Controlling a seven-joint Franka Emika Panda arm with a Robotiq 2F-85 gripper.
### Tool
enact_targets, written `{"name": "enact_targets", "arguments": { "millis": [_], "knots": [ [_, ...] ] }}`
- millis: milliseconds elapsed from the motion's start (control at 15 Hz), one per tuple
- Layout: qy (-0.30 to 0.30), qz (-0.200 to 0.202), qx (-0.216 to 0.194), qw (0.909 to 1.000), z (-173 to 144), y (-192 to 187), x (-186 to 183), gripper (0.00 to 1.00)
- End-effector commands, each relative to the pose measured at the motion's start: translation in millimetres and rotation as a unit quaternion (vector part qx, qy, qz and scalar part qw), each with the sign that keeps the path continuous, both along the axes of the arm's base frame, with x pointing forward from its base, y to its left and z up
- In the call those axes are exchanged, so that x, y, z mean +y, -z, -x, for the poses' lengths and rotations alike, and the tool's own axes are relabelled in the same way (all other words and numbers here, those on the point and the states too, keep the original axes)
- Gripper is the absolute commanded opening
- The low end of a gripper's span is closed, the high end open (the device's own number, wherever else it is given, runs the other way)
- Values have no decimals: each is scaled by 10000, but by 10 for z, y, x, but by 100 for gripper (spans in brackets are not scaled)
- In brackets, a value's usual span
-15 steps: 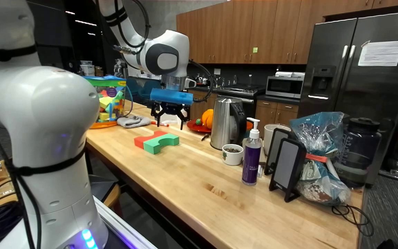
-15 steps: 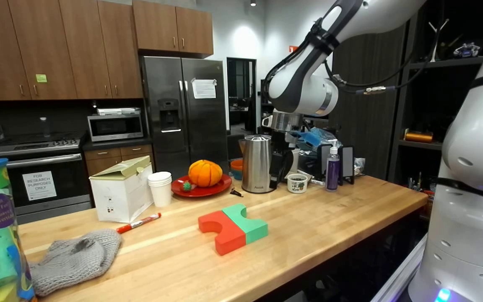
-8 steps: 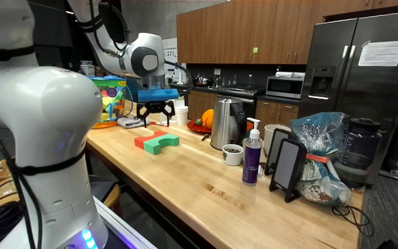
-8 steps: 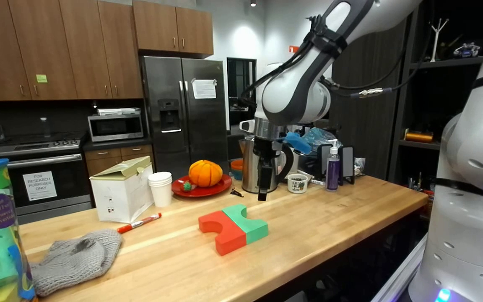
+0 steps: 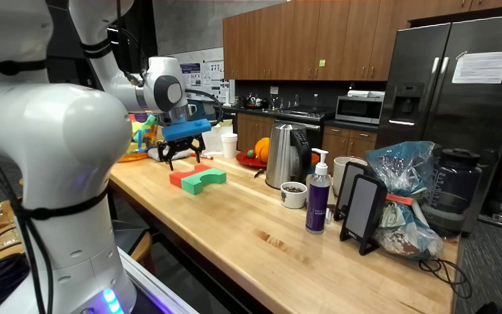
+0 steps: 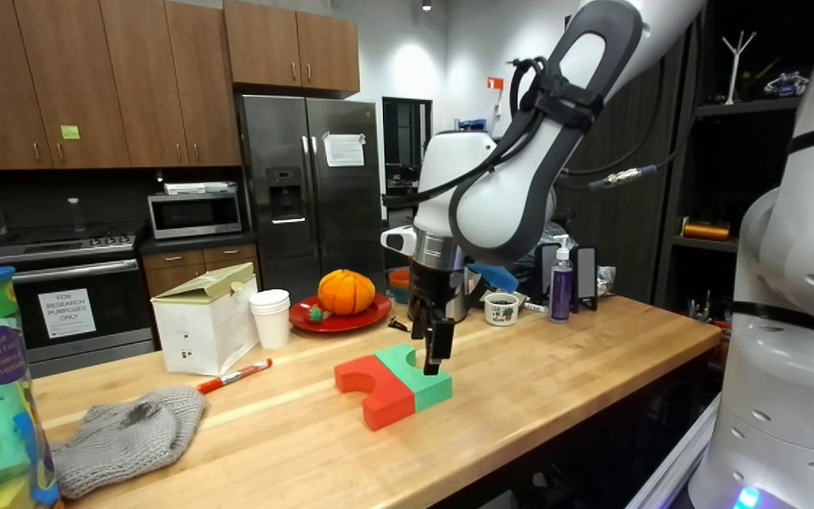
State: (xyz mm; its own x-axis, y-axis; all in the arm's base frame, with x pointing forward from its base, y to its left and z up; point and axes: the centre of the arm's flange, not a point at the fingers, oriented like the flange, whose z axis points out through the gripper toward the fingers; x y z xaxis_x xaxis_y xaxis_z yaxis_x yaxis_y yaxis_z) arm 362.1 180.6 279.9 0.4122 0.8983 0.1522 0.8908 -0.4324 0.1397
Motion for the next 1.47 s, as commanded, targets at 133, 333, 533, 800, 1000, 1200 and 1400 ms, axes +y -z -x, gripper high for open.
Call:
{"name": "enact_targets", "arguments": {
  "millis": [133, 333, 533, 800, 1000, 1200, 1400],
  "knots": [
    [-512, 73, 160, 9985, 234, 287, 2, 100],
    [-757, 123, 153, 9969, 287, 356, 62, 100],
    [-911, 158, 125, 9956, 309, 407, 74, 100],
    [-1047, 287, 28, 9941, 342, 448, 32, 100],
    [-1180, 436, -109, 9920, 353, 460, -12, 100],
    [-1272, 532, -255, 9901, 348, 469, -51, 100],
    [-1308, 540, -418, 9891, 352, 505, -76, 100]
  ]
}}
